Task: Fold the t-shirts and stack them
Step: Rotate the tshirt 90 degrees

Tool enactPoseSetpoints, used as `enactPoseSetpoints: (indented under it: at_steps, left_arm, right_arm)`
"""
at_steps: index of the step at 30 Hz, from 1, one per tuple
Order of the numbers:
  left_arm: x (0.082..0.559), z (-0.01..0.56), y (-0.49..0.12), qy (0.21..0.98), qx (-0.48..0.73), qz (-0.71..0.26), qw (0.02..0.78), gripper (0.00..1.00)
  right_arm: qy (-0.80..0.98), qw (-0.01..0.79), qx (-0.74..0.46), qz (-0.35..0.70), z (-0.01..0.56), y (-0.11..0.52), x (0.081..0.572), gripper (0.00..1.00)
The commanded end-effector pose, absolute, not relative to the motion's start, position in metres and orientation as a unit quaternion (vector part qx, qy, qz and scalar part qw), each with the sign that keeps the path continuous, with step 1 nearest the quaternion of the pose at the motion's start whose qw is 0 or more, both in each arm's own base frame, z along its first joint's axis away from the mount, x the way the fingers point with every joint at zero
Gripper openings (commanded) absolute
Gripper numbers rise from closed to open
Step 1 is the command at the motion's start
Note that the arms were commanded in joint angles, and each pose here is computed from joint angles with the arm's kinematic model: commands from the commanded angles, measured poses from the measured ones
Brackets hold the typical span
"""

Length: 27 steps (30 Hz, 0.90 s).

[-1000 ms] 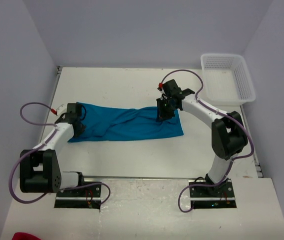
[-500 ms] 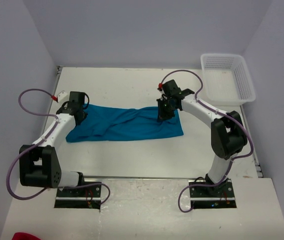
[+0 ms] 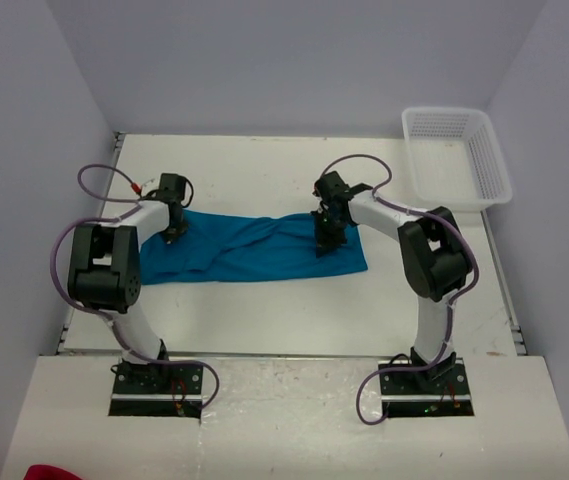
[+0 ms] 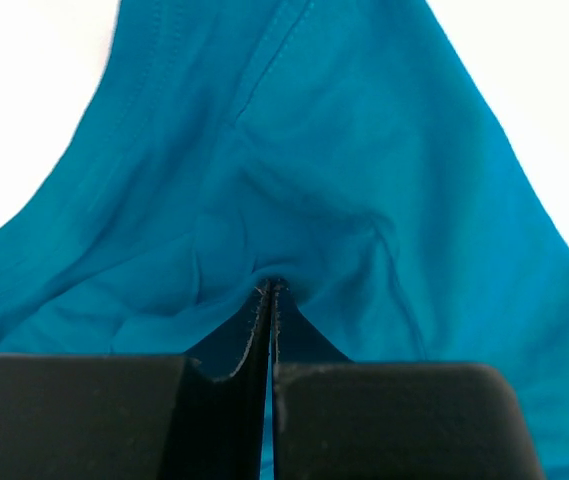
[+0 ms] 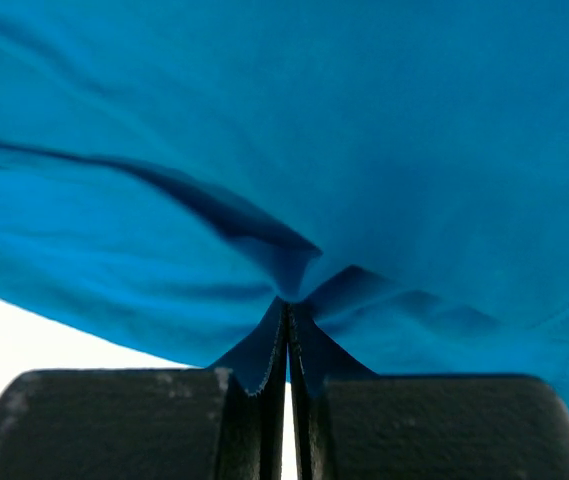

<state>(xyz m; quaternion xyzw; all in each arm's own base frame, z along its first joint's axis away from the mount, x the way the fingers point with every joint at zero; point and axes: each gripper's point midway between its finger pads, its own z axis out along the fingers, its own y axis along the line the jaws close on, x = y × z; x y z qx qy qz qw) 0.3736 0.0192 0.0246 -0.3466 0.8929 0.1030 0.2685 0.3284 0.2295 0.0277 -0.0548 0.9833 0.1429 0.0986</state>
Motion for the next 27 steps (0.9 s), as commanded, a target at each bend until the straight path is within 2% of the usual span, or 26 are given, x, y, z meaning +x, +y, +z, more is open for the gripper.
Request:
enactPoseSetpoints:
  at_steps: [1, 11, 15, 20, 27]
  left_arm:
    - [0.402, 0.036, 0.016, 0.888, -0.34, 0.086, 0.298, 0.0]
    - [0.431, 0.018, 0.015, 0.907, -0.308, 0.101, 0.268, 0.0]
    - [0.452, 0.013, 0.004, 0.923, -0.276, 0.08, 0.258, 0.0]
    - [0.485, 0.003, -0.025, 0.942, -0.214, 0.039, 0.256, 0.0]
    - [0.52, -0.025, -0.11, 0.966, -0.092, -0.062, 0.234, 0.0]
  right_arm:
    - [0.983, 0.105, -0.048, 0.144, 0.025, 0.239, 0.331, 0.0]
    - [0.99, 0.076, -0.018, 0.117, -0.001, 0.234, 0.296, 0.0]
    - [0.99, 0.064, -0.021, 0.124, -0.009, 0.233, 0.273, 0.0]
    - [0.99, 0.05, -0.033, 0.124, -0.017, 0.243, 0.245, 0.0]
    - [0.989, 0.034, -0.066, 0.127, -0.024, 0.272, 0.213, 0.0]
